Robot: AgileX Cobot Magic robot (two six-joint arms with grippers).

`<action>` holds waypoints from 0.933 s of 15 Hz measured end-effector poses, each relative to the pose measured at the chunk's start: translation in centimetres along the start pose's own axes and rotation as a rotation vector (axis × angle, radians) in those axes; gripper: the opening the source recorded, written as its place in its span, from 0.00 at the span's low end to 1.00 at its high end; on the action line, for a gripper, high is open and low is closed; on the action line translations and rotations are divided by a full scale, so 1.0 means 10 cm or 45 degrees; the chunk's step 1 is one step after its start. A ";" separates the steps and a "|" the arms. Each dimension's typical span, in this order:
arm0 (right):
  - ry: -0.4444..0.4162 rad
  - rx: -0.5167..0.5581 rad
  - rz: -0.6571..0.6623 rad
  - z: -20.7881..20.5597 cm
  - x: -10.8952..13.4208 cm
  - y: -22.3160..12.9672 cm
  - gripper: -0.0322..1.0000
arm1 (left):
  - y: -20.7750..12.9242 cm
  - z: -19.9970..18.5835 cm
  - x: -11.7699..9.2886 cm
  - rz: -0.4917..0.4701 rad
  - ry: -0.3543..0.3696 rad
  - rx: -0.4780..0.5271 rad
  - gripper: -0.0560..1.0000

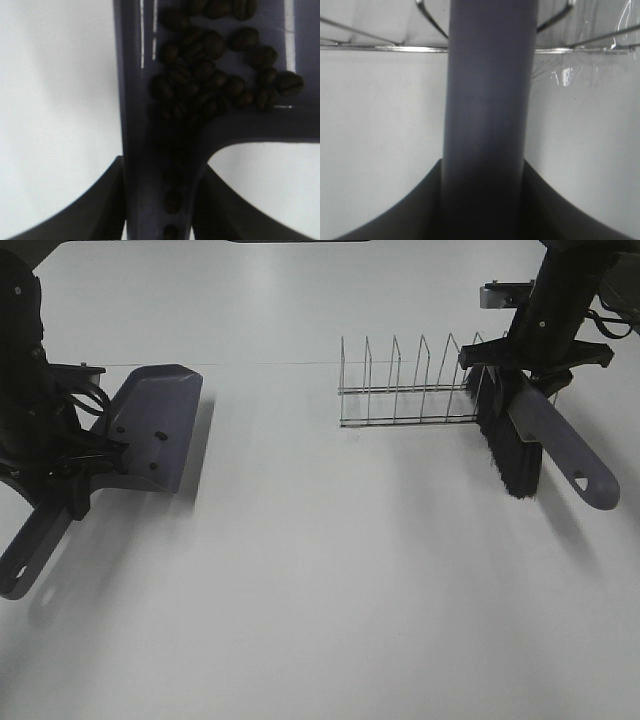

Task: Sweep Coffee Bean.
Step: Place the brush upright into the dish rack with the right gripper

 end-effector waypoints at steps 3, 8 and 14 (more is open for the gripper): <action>0.005 -0.026 0.000 -0.01 0.03 0.17 0.32 | 0.00 0.00 0.00 0.000 0.000 0.000 0.37; 0.018 -0.115 -0.004 0.05 0.08 0.38 0.32 | 0.01 0.00 0.00 0.000 0.001 -0.011 0.37; 0.041 -0.119 -0.005 0.04 0.10 0.39 0.41 | 0.01 0.00 0.00 0.000 0.001 -0.013 0.37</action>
Point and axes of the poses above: a point on each arm's last joint axis where the gripper is mounted, z pointing out along that axis toward the gripper, x along the wrist's bending axis when the last joint is at zero, y = z × x, the point moved 4 cm from there along z, pointing out along that axis toward the gripper, and after that the axes turned 11 degrees about z, right-handed, at the moved point
